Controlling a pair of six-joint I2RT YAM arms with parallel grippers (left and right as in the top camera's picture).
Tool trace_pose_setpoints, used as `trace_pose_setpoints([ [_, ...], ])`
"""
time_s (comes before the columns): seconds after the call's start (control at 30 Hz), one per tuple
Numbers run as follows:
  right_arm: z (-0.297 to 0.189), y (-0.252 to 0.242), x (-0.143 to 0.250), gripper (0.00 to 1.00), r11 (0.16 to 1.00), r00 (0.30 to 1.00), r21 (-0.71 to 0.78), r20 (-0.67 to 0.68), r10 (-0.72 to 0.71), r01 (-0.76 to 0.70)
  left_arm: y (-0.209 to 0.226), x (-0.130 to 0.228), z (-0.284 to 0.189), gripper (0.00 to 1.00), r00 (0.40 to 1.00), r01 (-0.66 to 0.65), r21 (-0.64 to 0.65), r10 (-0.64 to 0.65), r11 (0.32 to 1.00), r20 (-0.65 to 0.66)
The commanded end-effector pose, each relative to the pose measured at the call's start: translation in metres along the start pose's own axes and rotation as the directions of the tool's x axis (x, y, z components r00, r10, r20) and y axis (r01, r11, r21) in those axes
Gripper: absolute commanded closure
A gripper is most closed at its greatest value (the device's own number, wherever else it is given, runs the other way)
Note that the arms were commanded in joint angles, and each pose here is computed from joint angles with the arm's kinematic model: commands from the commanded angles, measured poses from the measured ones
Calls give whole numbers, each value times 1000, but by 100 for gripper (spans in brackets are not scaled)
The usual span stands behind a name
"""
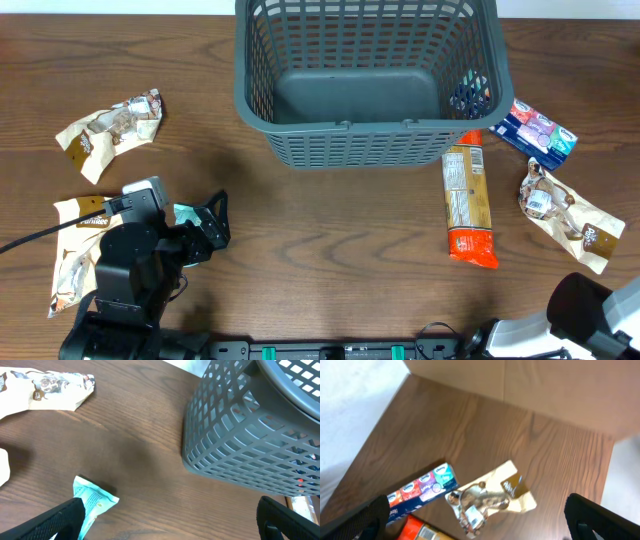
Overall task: Pack container
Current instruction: 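Release the basket and pull both grippers back, then grasp the crumpled Pantree snack bag on the right with right gripper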
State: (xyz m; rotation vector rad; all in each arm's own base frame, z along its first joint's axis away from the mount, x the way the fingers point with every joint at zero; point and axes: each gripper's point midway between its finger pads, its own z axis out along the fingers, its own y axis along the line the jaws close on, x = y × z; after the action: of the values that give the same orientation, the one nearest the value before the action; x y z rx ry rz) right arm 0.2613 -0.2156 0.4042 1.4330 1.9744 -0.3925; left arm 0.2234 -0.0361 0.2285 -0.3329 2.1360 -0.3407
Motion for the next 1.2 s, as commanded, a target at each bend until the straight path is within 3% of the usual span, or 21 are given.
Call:
trace_pose_setpoints([
  [0.0, 19, 9, 19, 1, 996, 991, -7, -104, 88, -89, 2, -8, -6, 1, 999, -14, -17, 15, 1000, 28],
  [0.23, 52, 0, 51, 1, 993, 972, 102, -218, 88, -67, 20, -4, -7, 1, 1000, -18, -115, 20, 993, 20],
  [0.33, 68, -7, 76, 1, 956, 928, 213, -273, 255, -200, 20, -4, -7, 1, 1000, -18, -115, 20, 993, 19],
  [0.57, 97, -11, 141, 1, 804, 745, 437, -353, 566, -403, 24, 4, -8, 1, 1000, -23, -131, 22, 991, -13],
  [0.73, 112, -24, 165, 1, 678, 658, 564, -287, 696, -471, 29, 13, -9, 1, 998, -30, -149, 23, 988, -51],
  [0.83, 127, -29, 166, 1, 665, 650, 565, -273, 709, -488, 29, 14, -9, 2, 998, -32, -151, 24, 988, -54],
  [0.97, 154, -40, 157, 1, 699, 710, 532, -234, 665, -479, 29, 14, -9, 1, 998, -32, -151, 24, 988, -54],
  [1.17, 180, -52, 169, 1, 698, 706, 538, -241, 665, -473, 29, 14, -9, 1, 998, -32, -151, 24, 988, -54],
])
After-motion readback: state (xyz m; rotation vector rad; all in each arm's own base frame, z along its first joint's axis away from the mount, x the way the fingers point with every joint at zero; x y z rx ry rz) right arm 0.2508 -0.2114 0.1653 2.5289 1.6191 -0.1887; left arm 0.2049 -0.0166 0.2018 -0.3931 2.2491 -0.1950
